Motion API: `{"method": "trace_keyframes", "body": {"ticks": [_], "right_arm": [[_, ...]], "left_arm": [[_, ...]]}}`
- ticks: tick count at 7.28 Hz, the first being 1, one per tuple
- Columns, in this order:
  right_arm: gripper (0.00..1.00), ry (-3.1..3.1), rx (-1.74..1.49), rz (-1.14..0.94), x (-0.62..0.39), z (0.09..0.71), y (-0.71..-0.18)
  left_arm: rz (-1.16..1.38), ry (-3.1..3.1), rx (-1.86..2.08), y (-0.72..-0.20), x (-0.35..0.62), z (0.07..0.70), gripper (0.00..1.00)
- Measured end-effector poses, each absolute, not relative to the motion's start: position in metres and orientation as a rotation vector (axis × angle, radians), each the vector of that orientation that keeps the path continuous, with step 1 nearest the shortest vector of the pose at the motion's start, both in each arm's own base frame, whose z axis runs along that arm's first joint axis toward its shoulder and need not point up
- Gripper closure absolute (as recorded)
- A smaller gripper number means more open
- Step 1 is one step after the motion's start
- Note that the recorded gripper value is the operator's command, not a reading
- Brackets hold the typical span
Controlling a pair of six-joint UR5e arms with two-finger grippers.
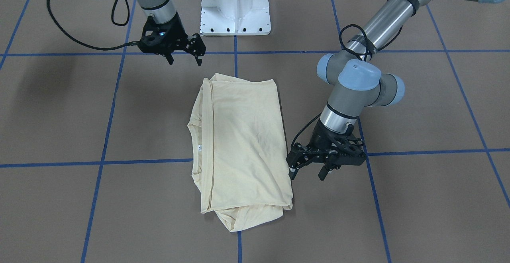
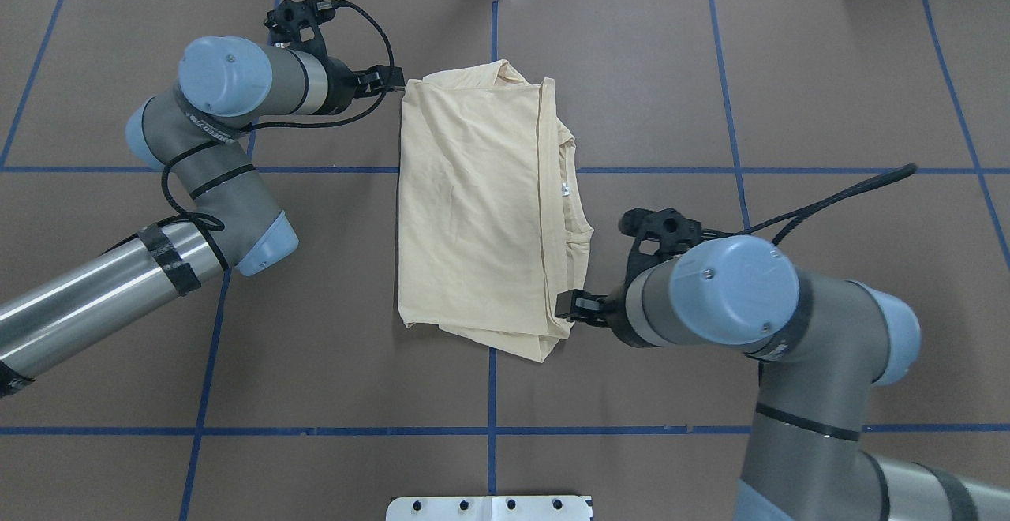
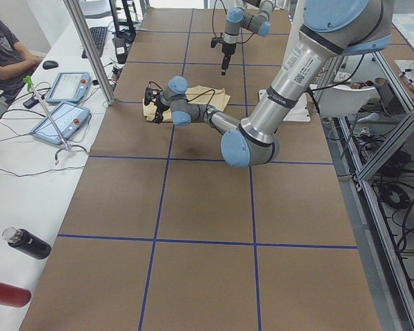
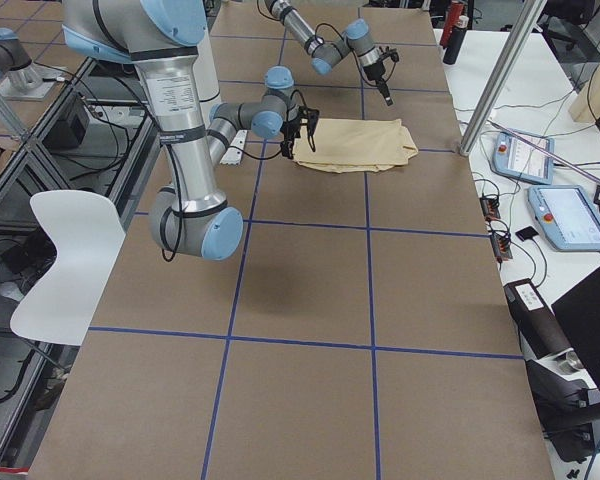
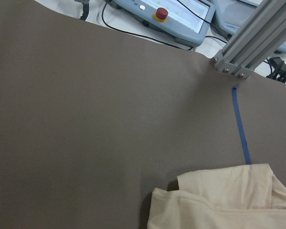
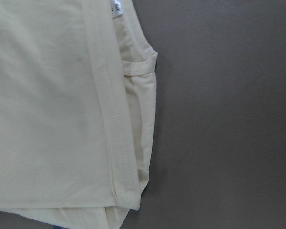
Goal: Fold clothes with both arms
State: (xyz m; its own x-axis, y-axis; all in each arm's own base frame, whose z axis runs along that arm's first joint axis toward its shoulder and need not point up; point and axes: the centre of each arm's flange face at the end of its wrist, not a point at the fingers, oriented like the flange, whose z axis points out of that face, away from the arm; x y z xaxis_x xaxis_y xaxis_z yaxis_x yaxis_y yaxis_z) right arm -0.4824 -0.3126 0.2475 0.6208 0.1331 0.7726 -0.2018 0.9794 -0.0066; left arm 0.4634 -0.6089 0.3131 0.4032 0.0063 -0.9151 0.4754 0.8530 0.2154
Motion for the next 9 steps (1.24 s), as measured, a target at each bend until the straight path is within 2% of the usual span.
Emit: {"method": "trace_keyframes", "body": {"ticks": [3,9], "right_arm": [[0.0,-0.743,0.224,0.029,-0.545,0.236,-0.324],[0.0,-0.706,0.285,-0.103,-0.584,0.275,-0.345]], "left_arm": [[-0.269,1.139,0.491,-0.6,0.452,0.316,0.0],[-0.266,1.142,0.491,-0.598,0.452,0.317,0.0]]}}
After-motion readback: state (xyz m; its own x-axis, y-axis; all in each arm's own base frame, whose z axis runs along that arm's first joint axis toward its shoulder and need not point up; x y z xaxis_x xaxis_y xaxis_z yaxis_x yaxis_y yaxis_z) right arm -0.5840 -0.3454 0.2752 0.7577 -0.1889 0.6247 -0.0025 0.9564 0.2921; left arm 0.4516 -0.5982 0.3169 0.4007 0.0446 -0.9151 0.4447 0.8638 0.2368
